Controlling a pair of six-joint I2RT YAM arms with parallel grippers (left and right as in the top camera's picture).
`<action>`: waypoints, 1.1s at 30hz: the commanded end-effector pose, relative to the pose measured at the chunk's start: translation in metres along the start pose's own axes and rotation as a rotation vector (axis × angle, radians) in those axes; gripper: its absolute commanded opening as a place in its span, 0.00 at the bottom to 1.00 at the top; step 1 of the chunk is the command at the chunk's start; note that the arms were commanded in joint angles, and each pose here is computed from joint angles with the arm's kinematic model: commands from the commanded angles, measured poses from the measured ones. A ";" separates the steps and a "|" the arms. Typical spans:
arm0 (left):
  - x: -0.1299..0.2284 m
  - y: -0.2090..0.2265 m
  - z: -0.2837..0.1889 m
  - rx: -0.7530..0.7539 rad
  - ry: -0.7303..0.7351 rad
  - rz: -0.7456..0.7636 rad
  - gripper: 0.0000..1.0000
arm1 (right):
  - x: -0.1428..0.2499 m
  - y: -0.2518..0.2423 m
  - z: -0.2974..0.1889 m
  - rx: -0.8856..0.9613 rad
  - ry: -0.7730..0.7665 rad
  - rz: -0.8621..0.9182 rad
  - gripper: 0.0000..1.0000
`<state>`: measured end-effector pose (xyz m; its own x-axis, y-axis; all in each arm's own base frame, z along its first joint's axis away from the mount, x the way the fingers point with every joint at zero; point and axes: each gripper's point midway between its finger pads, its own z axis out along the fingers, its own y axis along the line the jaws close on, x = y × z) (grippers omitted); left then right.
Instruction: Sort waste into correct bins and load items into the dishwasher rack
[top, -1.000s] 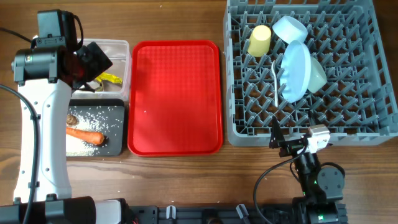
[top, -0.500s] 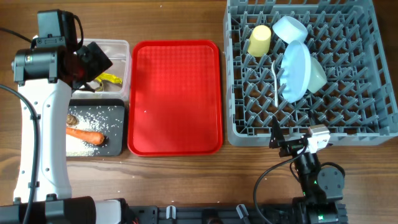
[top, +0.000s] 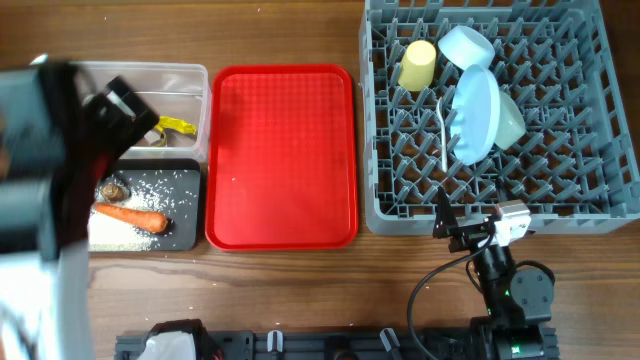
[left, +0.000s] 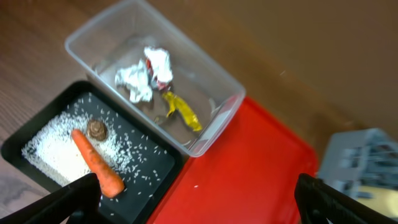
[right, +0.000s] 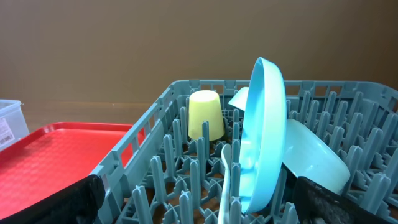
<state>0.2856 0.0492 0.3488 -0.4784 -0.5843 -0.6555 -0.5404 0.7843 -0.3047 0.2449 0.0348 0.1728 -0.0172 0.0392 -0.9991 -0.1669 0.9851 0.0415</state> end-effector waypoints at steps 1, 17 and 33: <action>-0.008 0.008 -0.057 0.077 -0.138 -0.043 1.00 | -0.003 -0.002 -0.001 0.010 -0.015 0.013 1.00; 0.117 0.061 -0.008 0.205 -0.150 -0.044 1.00 | -0.002 -0.002 0.000 0.011 -0.011 0.014 1.00; 0.168 0.042 0.089 0.557 -0.433 -0.033 1.00 | -0.002 -0.002 0.000 0.011 -0.011 0.014 1.00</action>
<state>0.2451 0.0036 0.1744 -0.0888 -0.5691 -0.8175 -0.0686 0.8223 -0.5649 0.2449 0.0347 0.1727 -0.0177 0.0396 -0.9991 -0.1661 0.9852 0.0419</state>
